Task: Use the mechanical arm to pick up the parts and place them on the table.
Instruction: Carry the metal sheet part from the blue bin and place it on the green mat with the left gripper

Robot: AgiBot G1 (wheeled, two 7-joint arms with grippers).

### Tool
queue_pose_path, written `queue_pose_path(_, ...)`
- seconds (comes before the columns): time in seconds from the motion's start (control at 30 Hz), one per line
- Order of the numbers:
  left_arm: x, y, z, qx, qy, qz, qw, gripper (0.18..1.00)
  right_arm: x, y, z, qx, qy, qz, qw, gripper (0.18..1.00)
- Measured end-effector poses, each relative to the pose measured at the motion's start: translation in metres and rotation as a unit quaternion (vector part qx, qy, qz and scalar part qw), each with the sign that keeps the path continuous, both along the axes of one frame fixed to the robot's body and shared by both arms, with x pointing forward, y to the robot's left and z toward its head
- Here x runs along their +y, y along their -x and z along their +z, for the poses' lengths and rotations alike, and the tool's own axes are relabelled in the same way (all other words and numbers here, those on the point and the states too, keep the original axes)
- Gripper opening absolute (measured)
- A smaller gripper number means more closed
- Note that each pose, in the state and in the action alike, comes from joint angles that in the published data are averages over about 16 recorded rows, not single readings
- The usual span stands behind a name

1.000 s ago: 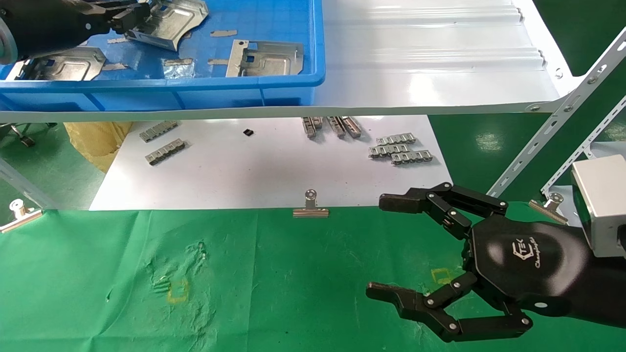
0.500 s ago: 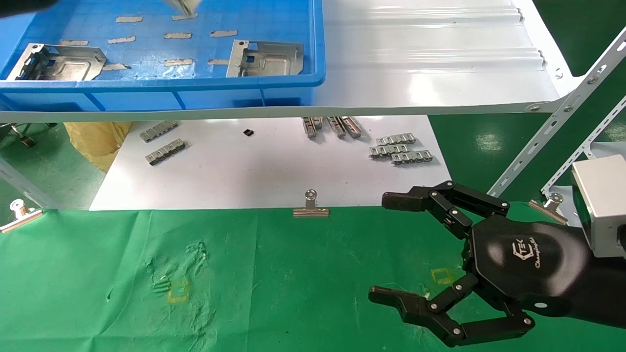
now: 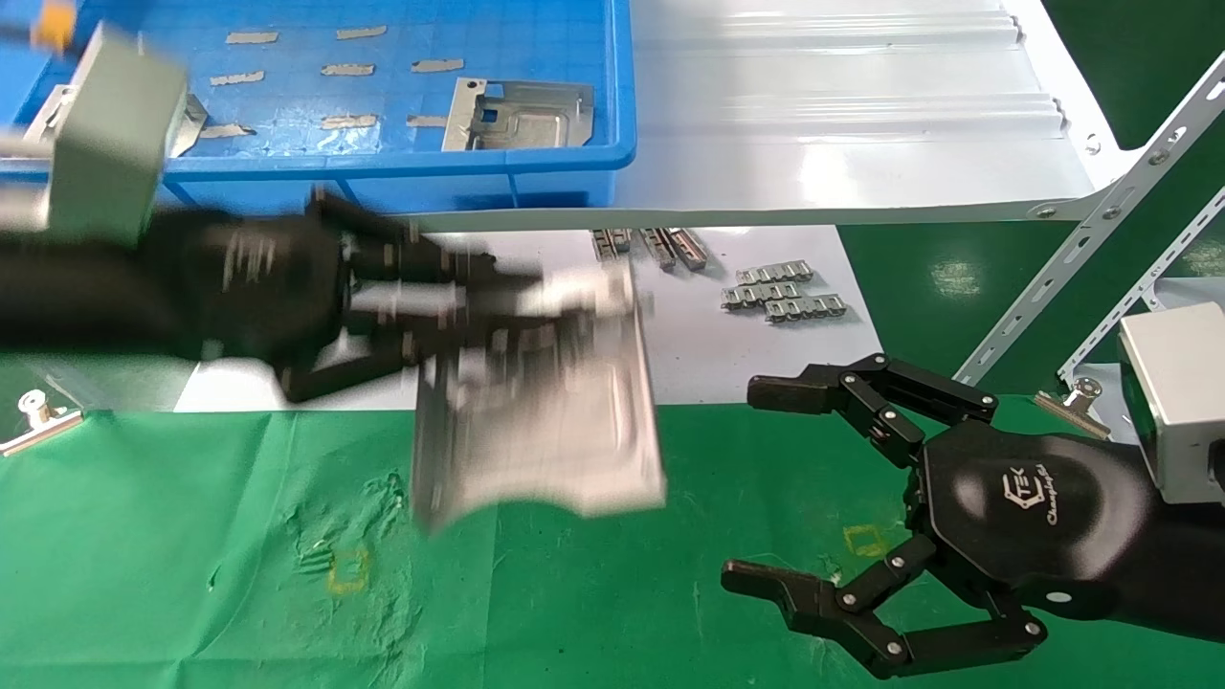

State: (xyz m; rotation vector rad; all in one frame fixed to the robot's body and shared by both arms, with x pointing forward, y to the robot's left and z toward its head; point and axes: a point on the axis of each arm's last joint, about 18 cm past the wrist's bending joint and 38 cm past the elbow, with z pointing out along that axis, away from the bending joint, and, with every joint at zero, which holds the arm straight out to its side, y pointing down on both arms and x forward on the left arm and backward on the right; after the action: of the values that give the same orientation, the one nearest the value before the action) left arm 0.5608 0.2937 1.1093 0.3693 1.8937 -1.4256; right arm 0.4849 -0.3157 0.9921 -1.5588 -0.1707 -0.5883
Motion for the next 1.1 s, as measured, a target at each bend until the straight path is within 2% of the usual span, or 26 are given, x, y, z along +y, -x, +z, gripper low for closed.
queue_pose_path(0.17,0.005,-0.003,-0.055,0.004,-0.104,0.013,0.9945,0.274,0.000,0.000,0.000,0.000,0.000,0.000,1.000,1.001)
queue_pose_path(0.33,0.027,-0.021,-0.096,0.006,-0.187,0.047,0.9812,0.274,0.000,0.000,0.000,0.000,0.000,0.000,1.000,1.001)
queue_pose_path(0.47,0.047,-0.036,-0.116,0.007,-0.230,0.073,0.9705,0.274,0.000,0.000,0.000,0.000,0.000,0.000,1.000,1.001)
queue_pose_path(0.77,0.077,-0.053,-0.139,0.024,-0.240,0.108,0.9646,0.274,0.000,0.000,0.000,0.000,0.000,0.000,1.000,1.001)
queue_pose_path(1.1,0.090,-0.061,-0.150,0.029,-0.239,0.121,0.9631,0.281,0.000,0.000,0.000,0.000,0.000,0.000,1.000,1.001)
